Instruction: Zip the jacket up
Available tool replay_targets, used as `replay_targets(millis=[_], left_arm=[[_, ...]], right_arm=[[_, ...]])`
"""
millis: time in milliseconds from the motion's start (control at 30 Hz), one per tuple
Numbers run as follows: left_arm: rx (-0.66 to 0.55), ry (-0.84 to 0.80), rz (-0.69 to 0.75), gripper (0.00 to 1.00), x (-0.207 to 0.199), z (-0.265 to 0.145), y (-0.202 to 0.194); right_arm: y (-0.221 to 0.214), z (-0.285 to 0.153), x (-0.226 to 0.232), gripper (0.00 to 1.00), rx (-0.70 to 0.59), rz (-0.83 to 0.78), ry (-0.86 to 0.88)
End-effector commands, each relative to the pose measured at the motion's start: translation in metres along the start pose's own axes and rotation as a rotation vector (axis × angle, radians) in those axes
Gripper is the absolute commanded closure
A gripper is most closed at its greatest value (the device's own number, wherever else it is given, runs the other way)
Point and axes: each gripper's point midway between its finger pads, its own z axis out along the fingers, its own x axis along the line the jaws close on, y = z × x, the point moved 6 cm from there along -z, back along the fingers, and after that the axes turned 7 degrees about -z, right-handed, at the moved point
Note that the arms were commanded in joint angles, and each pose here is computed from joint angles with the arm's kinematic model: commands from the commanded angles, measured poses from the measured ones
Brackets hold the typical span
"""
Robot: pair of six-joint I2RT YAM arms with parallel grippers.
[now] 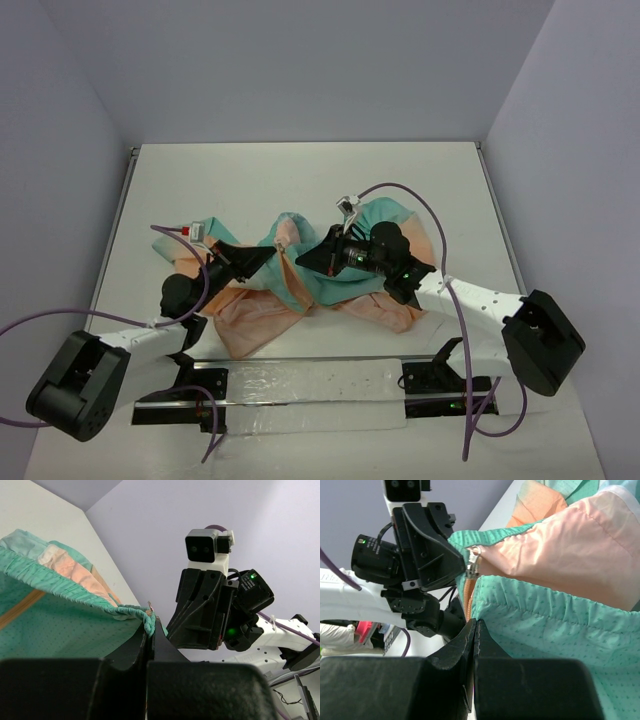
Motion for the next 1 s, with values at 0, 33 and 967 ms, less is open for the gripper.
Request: replay_targets(millis=[0,33,967], left_arm=[[-0.145,-0.43,0.176,1.0,-0.08,-0.0108,0.0219],[-0.145,-0.431,0.177,1.0,-0.0806,-0.0109,0.0219],[-0.152,-0.417,0.179,1.0,-0.0789,-0.0134,0.0213]], right_arm=[[0.0237,0.0074,0.0191,1.0,-0.07,-0.049,0.075],[0.0238,0.0075,0.0192,1.0,-0.07,-0.05,0.076],[0.0302,-0.0002,0.0257,1.0,-0.114,-0.057,0.072]])
